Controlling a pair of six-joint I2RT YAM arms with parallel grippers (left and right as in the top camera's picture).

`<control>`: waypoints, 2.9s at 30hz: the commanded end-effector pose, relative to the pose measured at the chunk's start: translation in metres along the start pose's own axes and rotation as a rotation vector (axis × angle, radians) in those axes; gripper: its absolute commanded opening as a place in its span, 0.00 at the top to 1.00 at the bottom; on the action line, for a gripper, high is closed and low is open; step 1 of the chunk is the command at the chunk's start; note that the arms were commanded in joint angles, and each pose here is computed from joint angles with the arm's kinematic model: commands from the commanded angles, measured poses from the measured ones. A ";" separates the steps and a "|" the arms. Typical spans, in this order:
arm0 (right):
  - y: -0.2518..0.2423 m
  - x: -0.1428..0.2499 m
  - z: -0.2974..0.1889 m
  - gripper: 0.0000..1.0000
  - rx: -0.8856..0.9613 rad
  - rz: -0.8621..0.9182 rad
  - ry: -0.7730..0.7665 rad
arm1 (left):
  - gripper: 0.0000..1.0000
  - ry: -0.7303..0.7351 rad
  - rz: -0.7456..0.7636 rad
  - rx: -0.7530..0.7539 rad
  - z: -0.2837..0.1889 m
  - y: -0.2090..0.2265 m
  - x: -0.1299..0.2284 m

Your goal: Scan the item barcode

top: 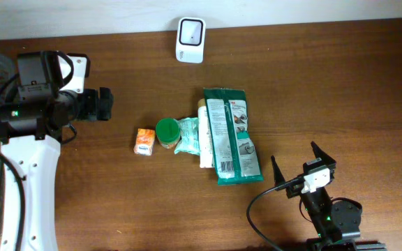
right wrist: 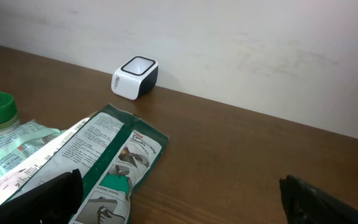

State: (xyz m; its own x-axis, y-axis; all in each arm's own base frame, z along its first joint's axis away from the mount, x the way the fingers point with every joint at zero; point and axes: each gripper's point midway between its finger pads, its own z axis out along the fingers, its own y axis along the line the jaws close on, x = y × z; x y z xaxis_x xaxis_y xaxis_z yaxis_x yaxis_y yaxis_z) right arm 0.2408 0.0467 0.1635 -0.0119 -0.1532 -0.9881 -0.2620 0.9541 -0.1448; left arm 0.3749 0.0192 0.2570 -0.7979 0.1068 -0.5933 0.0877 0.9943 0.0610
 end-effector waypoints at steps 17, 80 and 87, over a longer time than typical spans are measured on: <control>-0.013 0.001 -0.001 0.02 0.076 -0.132 0.008 | 0.01 -0.006 0.013 -0.014 -0.003 0.003 -0.002; 0.084 0.158 0.144 0.96 -0.229 0.595 1.345 | 0.01 -0.006 0.013 -0.014 -0.003 0.004 -0.002; 0.024 0.080 0.142 0.96 -0.004 0.443 1.300 | 0.01 -0.006 0.013 -0.014 -0.003 0.003 -0.002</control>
State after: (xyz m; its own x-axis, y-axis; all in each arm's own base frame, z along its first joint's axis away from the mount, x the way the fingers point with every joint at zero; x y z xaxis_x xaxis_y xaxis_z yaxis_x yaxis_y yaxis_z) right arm 0.3458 0.1184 0.0196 -0.9993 0.0222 -0.0299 0.0114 0.9471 0.3208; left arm 0.3744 0.0204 0.2566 -0.7999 0.1067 -0.5905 0.0839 0.9943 0.0660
